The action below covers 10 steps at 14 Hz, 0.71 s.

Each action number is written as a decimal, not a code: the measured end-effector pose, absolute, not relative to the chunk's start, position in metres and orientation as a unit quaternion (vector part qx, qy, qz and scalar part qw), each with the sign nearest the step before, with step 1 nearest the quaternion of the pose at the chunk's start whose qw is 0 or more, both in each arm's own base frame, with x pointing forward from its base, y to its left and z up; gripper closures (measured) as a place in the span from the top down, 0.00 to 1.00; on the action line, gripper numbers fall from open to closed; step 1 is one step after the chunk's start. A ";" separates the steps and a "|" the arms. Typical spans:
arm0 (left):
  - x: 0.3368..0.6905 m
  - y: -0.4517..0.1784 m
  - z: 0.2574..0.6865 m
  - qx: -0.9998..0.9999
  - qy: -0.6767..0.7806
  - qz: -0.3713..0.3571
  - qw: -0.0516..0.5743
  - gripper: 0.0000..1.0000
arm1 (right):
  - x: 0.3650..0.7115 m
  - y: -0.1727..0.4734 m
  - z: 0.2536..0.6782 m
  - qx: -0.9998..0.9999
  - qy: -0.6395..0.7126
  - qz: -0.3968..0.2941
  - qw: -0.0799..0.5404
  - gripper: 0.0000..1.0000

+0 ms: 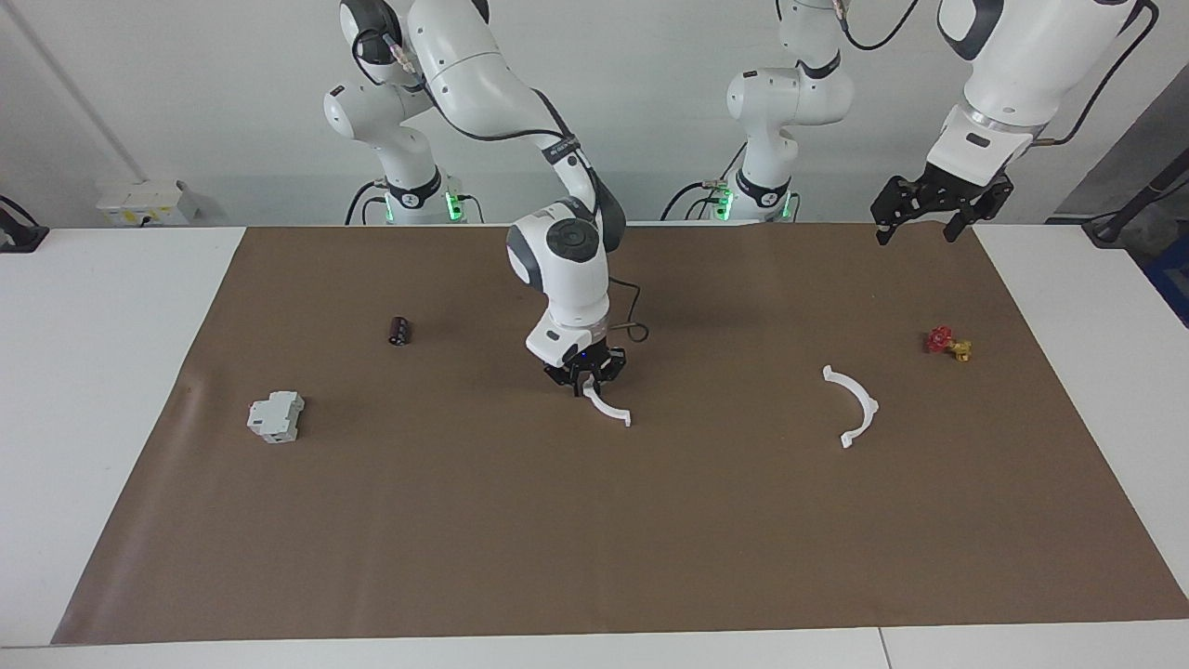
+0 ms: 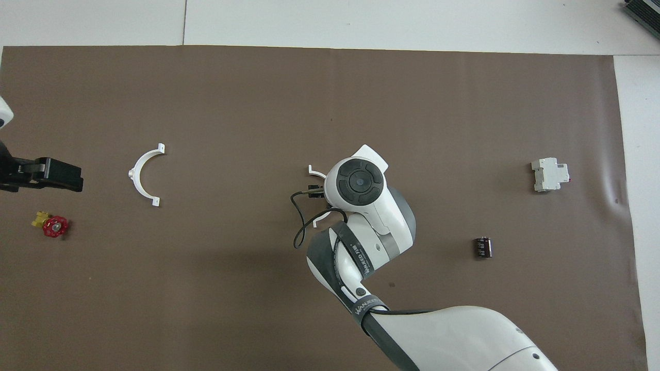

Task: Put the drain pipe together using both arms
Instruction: 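Carry the half-ring with the right gripper to the table center and lower it, then open the right gripper and withdraw while the left gripper reaches the other half-ring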

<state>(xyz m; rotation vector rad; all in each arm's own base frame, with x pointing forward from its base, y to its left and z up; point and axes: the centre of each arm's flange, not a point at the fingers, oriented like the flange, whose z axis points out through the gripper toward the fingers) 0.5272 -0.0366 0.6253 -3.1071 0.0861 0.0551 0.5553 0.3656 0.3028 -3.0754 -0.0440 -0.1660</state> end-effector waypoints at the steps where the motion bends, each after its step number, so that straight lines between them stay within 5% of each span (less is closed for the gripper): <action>1: 0.527 -0.037 0.625 -0.999 0.027 0.018 0.016 1.00 | 0.559 0.364 0.314 -0.997 -0.012 -0.062 0.035 0.82; 3: 0.527 -0.037 0.625 -0.999 0.027 0.019 0.017 1.00 | 0.571 0.346 0.347 -0.996 0.004 -0.079 0.044 1.00; 10: 0.524 -0.032 0.586 -0.999 0.017 -0.027 0.013 1.00 | 0.611 0.200 0.484 -0.996 0.066 -0.057 0.022 1.00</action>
